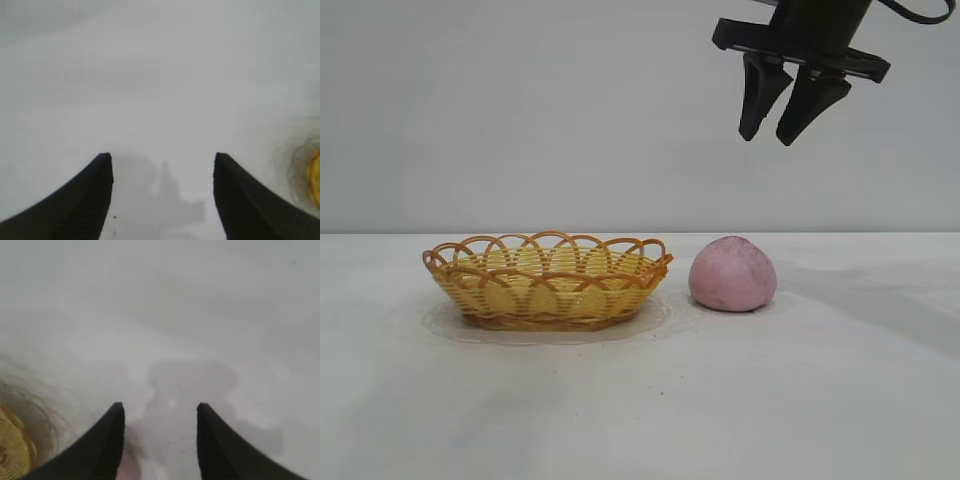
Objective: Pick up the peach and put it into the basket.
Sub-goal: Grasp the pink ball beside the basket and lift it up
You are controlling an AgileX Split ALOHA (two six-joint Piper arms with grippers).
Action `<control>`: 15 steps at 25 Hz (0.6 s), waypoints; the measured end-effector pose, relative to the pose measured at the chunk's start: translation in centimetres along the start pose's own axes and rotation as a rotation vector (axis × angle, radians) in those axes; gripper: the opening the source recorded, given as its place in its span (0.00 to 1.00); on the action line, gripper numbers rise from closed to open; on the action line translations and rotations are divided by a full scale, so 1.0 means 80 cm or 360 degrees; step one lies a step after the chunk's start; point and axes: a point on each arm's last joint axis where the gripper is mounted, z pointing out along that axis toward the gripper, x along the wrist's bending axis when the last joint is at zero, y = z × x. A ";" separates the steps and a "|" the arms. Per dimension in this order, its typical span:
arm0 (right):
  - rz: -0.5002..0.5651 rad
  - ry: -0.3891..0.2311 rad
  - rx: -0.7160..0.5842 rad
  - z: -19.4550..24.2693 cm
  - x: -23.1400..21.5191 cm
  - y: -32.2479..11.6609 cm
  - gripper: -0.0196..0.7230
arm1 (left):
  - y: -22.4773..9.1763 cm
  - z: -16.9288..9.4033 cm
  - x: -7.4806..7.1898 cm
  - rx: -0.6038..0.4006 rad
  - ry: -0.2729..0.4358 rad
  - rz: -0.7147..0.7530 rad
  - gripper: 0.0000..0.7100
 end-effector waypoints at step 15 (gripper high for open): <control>0.0003 0.0070 -0.0017 0.000 0.005 0.001 0.47 | -0.209 -0.113 -0.004 0.0255 -0.0010 -0.0026 0.55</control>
